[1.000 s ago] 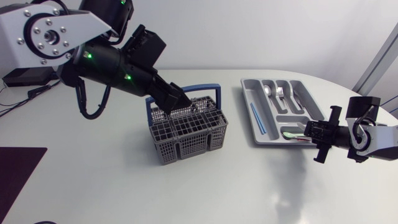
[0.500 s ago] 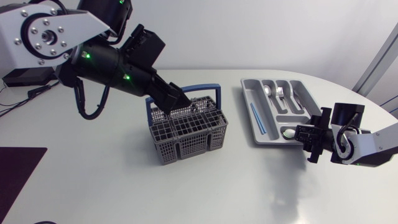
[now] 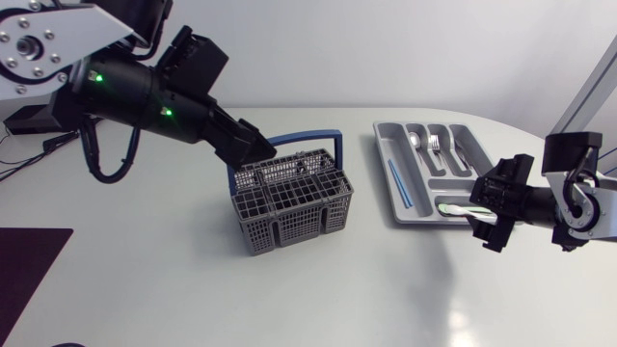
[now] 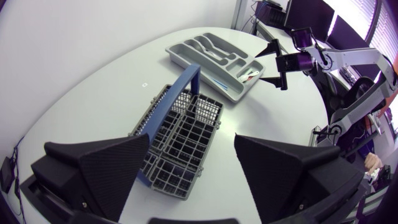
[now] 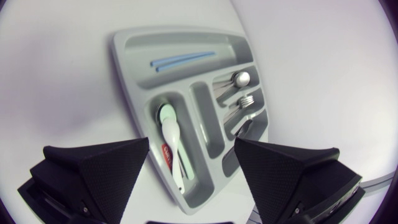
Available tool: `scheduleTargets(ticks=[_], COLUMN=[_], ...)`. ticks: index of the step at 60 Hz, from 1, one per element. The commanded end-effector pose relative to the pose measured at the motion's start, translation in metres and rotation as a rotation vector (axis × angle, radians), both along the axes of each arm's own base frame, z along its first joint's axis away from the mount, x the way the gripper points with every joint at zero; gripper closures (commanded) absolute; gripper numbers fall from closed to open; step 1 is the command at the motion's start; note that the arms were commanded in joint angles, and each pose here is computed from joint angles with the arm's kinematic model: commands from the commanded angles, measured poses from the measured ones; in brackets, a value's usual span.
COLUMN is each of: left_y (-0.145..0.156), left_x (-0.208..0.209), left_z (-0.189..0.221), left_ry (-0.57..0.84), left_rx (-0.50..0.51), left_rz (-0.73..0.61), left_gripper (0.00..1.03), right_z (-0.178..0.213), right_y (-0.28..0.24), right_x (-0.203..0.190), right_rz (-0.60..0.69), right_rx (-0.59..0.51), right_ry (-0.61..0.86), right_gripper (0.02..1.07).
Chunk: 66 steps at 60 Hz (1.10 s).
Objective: Unload the cutlery basket into the drawer organizer.
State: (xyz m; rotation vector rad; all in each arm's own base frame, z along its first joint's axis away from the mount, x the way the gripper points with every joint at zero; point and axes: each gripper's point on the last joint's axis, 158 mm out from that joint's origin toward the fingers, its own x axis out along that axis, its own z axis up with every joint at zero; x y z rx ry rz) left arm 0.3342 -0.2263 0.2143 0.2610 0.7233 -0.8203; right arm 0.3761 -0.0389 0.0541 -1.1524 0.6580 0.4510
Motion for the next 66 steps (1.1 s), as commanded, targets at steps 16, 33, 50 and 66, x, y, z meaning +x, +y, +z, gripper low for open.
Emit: scheduleTargets(ticks=[16,33,50,66], left_y=[0.050,0.083,0.108,0.110], left_x=[-0.008,-0.013,0.000,0.022], left_z=[-0.050,-0.095,-0.134,-0.171], left_ry=[0.070,0.128,0.116,0.147], left_rx=[0.098,0.172,0.243,0.290], left_rz=[0.097,0.168,0.222,0.243], left_gripper=[0.05,0.05,0.06,0.54], right_z=[0.031,0.018,0.001,0.007], right_y=[0.103,0.155,0.193,0.215], right_x=[0.012,0.036,0.042,0.043], right_rz=[0.049,0.040,0.058,0.067], right_rx=[0.261,0.405,0.477,0.556], right_ry=[0.010,0.099,0.177,0.234], right_gripper=[0.07,0.07,0.40,0.97])
